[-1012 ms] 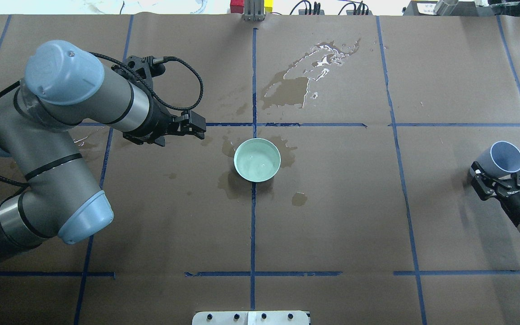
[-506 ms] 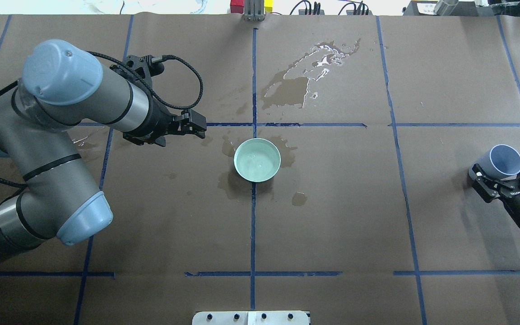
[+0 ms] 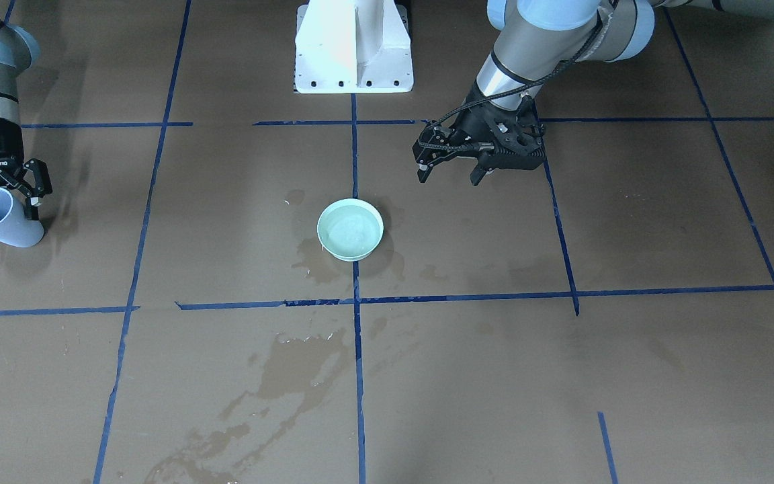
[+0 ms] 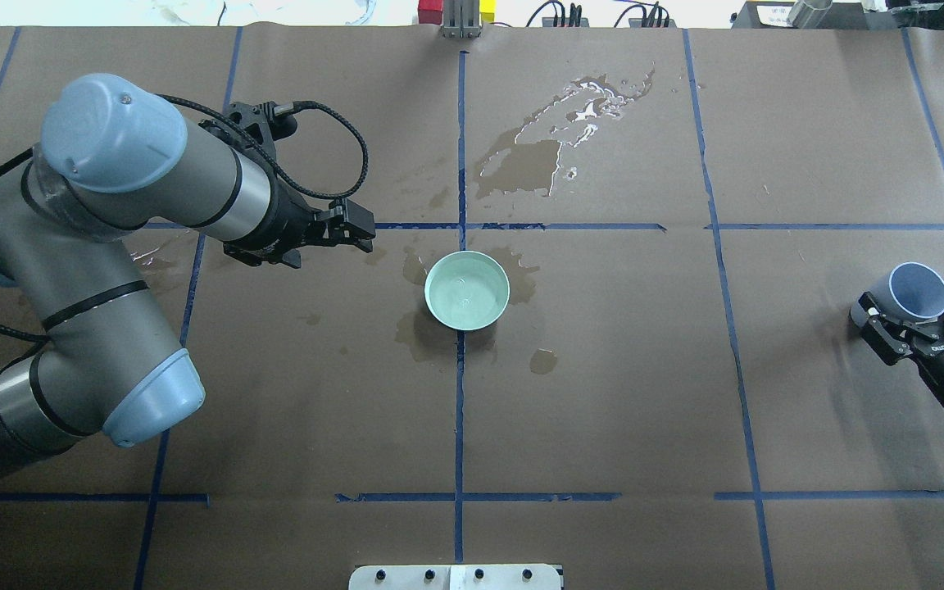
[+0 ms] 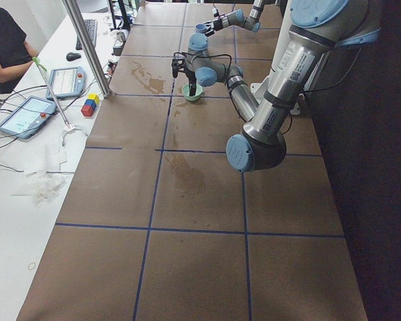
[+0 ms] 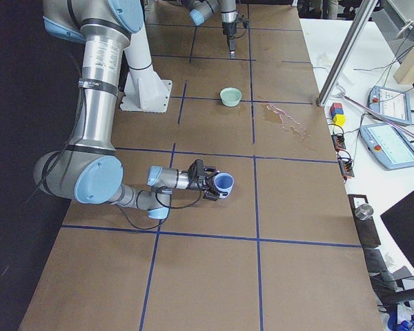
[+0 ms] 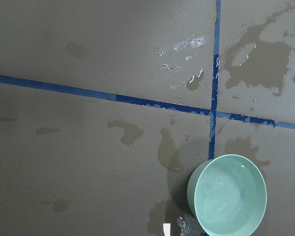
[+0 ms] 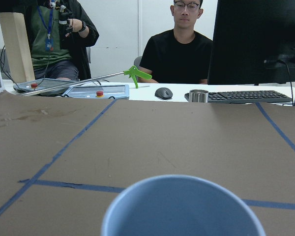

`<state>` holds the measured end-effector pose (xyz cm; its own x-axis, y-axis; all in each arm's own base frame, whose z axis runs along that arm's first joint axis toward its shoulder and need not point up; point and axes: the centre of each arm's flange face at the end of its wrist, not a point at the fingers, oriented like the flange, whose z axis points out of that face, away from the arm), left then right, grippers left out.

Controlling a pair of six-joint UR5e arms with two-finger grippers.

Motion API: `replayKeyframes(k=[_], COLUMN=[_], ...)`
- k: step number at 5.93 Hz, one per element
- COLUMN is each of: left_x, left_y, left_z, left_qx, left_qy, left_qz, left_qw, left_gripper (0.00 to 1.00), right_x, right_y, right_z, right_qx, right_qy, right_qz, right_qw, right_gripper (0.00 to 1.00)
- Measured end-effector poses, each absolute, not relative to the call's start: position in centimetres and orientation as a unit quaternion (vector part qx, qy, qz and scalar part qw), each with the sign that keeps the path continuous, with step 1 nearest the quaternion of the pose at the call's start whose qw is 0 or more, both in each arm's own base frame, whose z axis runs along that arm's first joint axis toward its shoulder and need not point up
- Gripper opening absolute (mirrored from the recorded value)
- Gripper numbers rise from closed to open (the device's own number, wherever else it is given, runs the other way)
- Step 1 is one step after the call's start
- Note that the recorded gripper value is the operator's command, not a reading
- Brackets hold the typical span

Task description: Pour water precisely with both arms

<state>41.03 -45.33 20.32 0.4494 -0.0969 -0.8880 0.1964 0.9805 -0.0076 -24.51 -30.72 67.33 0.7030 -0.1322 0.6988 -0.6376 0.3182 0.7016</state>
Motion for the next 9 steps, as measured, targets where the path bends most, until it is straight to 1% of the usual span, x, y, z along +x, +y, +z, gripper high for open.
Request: replayKeyframes(k=[5,7,9], left_x=[41.8,42.9,45.8], left_y=[-45.6,-46.1,-47.6], left_z=[20.8,21.3,21.2], left_qx=[0.044,0.037,0.022], left_qy=[0.512,0.504,0.494], left_qz=[-0.087,-0.088,-0.097], left_qw=[0.853,0.858,0.864], left_gripper=[1.0,1.0,1.0], right_x=[-20.7,-18.5,-14.7], right_y=[-31.1,-33.7,-38.9], right_z=[63.1,60.9,58.7], right_qx=[0.583,0.585,0.558], right_qy=[-0.348,-0.351,-0.356], right_qz=[0.185,0.186,0.169], right_qw=[0.71,0.707,0.731], right_gripper=[1.0,1.0,1.0])
